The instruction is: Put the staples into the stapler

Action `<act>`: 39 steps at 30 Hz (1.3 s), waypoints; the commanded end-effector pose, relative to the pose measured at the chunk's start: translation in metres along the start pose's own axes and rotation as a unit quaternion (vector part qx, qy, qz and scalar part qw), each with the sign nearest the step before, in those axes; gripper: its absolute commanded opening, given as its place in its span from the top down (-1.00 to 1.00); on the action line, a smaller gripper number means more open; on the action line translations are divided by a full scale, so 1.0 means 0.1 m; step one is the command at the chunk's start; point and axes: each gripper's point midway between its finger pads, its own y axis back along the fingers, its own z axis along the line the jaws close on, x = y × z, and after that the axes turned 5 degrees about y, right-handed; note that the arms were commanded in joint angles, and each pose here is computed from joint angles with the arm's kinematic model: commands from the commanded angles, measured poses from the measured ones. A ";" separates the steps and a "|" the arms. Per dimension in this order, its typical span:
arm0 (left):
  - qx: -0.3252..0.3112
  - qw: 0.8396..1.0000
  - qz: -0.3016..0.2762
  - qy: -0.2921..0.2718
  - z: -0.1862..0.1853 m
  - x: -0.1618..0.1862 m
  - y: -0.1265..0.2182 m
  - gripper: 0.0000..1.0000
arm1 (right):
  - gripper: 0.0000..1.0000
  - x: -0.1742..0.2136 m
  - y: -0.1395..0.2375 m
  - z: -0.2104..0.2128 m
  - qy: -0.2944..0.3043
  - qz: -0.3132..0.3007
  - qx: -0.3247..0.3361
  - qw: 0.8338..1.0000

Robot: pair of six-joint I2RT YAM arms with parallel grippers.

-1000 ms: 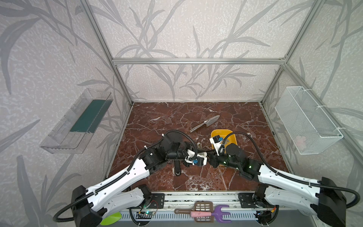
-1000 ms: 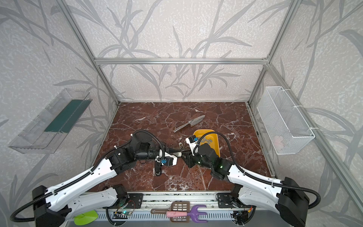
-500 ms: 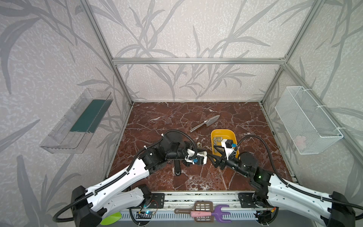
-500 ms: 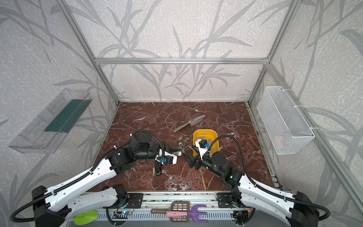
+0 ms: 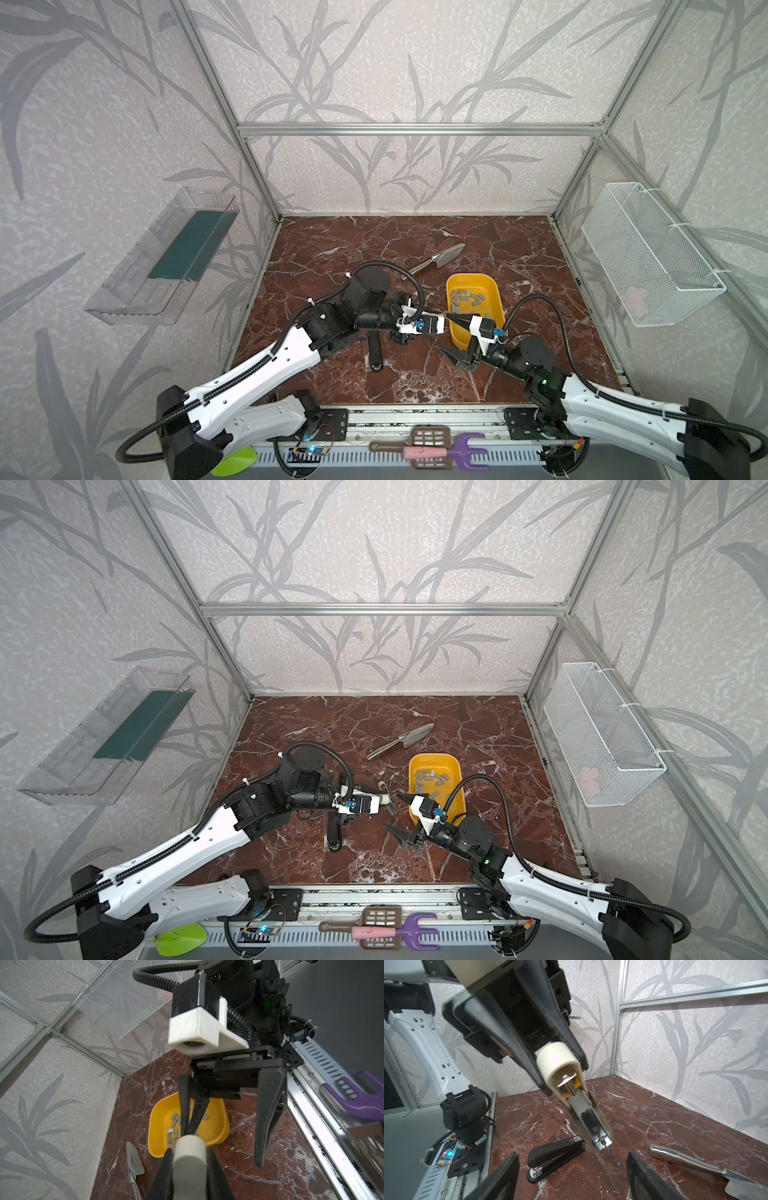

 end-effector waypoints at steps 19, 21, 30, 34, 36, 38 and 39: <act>0.091 0.994 -0.056 0.026 -0.31 -0.29 0.01 1.00 | -0.45 -0.29 -0.12 0.18 0.051 -0.029 -0.036 0.998; 0.094 0.994 -0.058 0.027 -0.32 -0.29 0.01 1.00 | -0.43 -0.28 -0.15 0.18 0.050 -0.026 -0.036 0.998; 0.103 0.992 -0.063 0.028 -0.35 -0.30 0.00 1.00 | 0.02 -0.22 -0.22 0.22 0.046 -0.016 -0.045 0.998; 0.104 0.992 -0.062 0.028 -0.35 -0.29 0.00 1.00 | 0.38 -0.22 -0.22 0.23 0.046 -0.017 -0.049 0.998; 0.104 0.992 -0.063 0.027 -0.36 -0.30 0.01 1.00 | 0.42 -0.23 -0.21 0.23 0.046 -0.020 -0.048 0.998; 0.103 0.992 -0.065 0.026 -0.36 -0.31 0.01 1.00 | 0.47 -0.25 -0.20 0.23 0.047 -0.024 -0.046 0.998; 0.100 0.993 -0.065 0.025 -0.35 -0.30 0.01 1.00 | 0.48 -0.25 -0.19 0.22 0.047 -0.026 -0.044 0.998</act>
